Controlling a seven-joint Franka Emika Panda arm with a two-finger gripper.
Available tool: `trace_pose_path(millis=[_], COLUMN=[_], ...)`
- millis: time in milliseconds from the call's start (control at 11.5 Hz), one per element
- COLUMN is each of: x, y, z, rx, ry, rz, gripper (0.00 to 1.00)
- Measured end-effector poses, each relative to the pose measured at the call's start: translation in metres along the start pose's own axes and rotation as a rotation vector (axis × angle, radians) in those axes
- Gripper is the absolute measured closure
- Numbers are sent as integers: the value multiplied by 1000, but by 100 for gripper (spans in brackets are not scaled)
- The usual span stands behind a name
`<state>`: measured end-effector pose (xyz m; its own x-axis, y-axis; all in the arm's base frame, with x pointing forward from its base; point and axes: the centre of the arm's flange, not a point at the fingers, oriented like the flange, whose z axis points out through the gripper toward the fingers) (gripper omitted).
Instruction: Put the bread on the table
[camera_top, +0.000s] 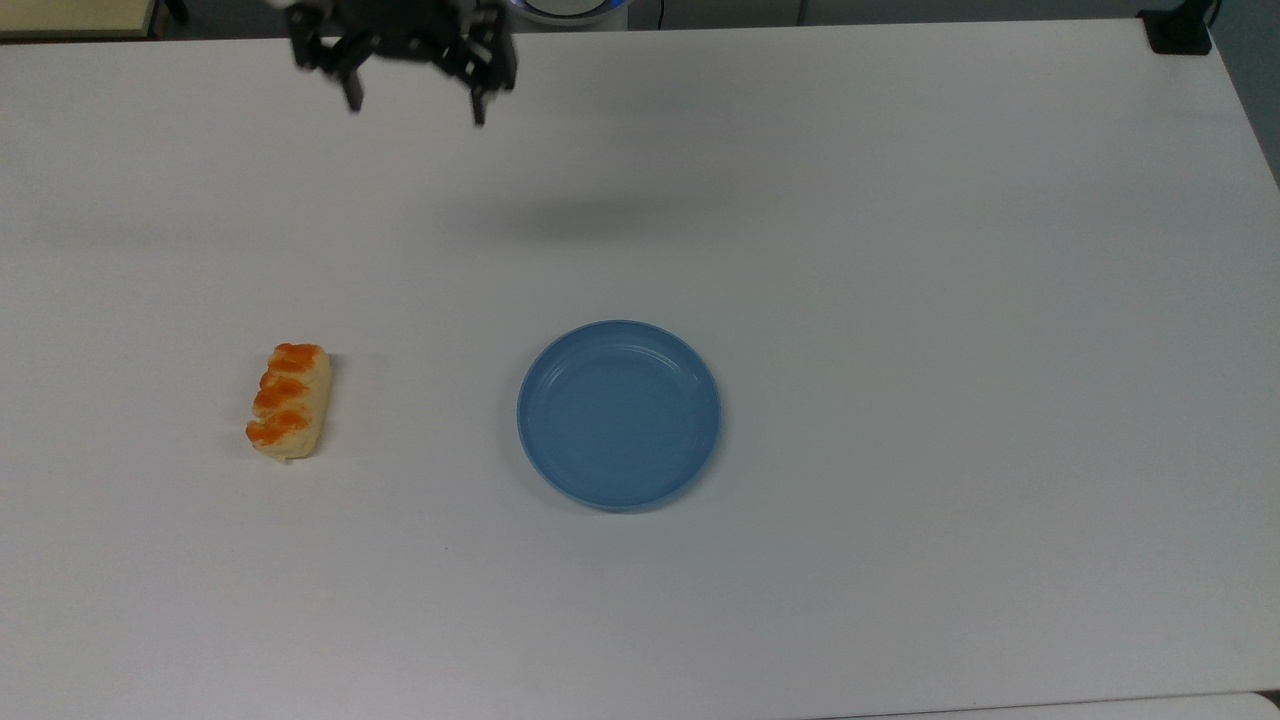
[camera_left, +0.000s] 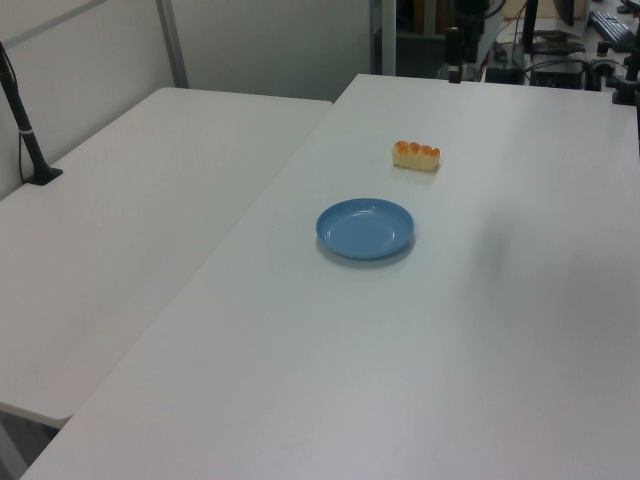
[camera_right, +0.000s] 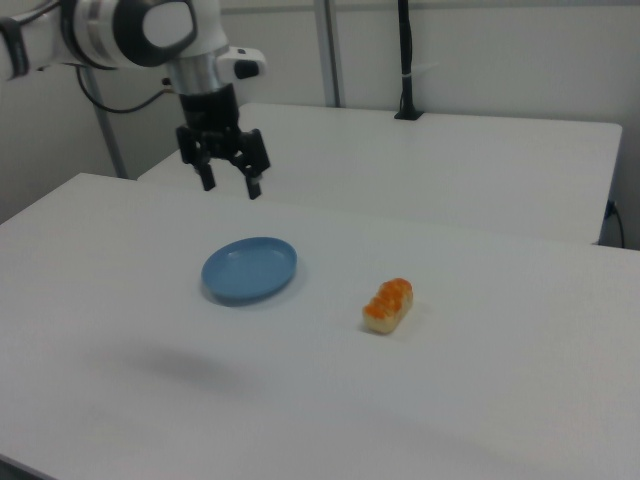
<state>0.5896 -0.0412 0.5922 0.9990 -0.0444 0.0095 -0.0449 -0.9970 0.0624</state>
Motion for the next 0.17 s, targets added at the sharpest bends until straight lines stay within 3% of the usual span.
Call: trace_pose_path(millis=[174], x=[-22], y=[-15], z=[-14], rx=[13], ry=[-35], rz=[6], gripper=[0])
